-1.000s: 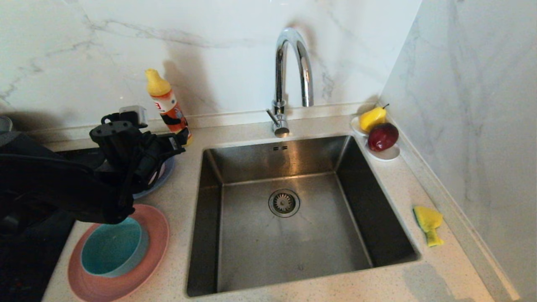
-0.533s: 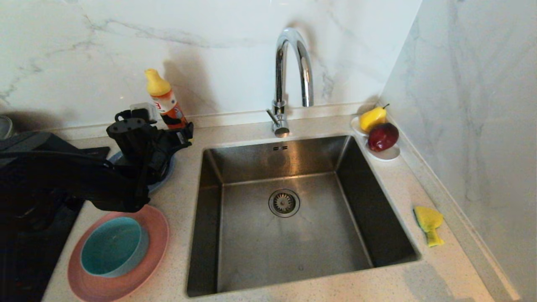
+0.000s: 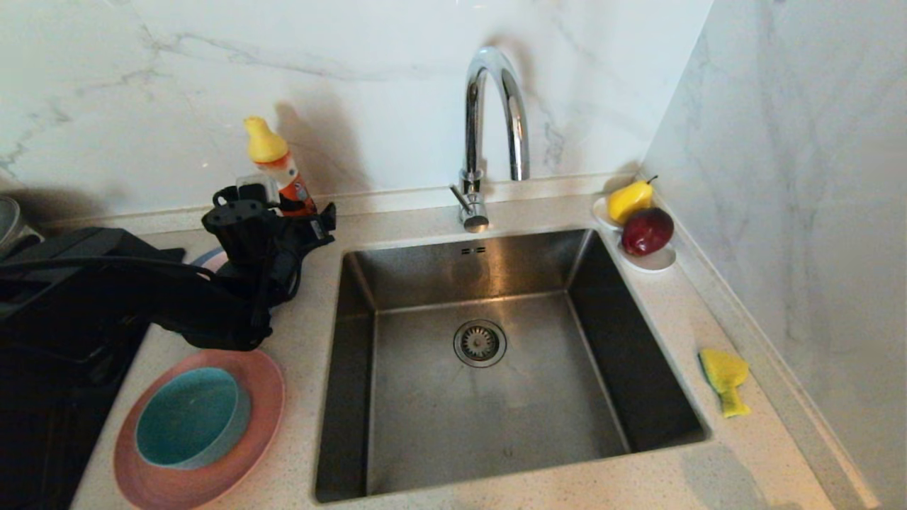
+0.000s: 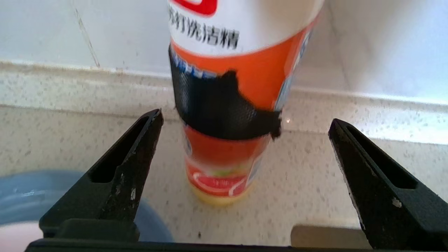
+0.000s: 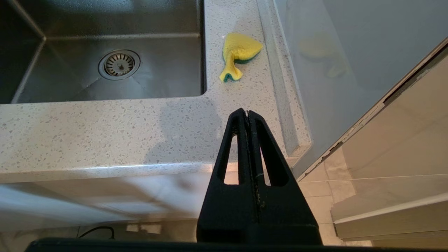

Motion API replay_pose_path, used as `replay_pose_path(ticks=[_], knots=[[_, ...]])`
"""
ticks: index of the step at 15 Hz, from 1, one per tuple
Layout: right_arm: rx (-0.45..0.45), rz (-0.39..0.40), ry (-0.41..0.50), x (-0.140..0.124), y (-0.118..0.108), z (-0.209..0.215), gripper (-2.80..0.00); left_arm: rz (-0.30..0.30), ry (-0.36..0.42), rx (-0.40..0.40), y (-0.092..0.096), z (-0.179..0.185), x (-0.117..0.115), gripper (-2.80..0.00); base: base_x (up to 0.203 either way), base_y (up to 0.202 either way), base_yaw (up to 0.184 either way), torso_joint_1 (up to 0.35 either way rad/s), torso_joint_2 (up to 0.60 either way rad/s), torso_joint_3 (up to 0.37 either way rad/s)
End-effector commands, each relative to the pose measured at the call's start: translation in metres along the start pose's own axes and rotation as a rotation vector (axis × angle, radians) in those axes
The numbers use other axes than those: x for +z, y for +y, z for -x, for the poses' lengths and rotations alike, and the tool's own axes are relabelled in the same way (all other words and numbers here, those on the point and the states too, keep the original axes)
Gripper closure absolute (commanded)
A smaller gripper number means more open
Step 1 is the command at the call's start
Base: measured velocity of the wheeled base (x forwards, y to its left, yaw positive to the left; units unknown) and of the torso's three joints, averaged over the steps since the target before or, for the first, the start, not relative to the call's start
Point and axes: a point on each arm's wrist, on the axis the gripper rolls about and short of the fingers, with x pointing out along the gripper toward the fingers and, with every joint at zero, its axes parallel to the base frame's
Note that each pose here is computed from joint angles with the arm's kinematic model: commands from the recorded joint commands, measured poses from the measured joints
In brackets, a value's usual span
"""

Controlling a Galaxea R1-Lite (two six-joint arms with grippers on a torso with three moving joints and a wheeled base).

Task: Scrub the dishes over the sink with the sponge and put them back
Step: Grab the dish soap

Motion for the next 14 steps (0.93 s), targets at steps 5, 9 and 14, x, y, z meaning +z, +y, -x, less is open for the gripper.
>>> replay_pose_path(ticks=[5,9,14], knots=[[0.0,0.0,0.001,0.0,0.0,0.0,0.0,0.003,-0.033,0.0,-0.003,-0.011,-0.001,-2.8,0.0,0.0,0.0,0.0,0.0,0.0],[0.0,0.0,0.001,0.0,0.0,0.0,0.0,0.004,-0.044,-0.001,-0.005,-0.018,-0.001,-2.8,0.0,0.0,0.0,0.0,0.0,0.0],[0.0,0.0,0.0,0.0,0.0,0.0,0.0,0.007,-0.055,-0.001,-0.006,-0.022,0.003,-2.8,0.0,0.0,0.0,0.0,0.0,0.0]])
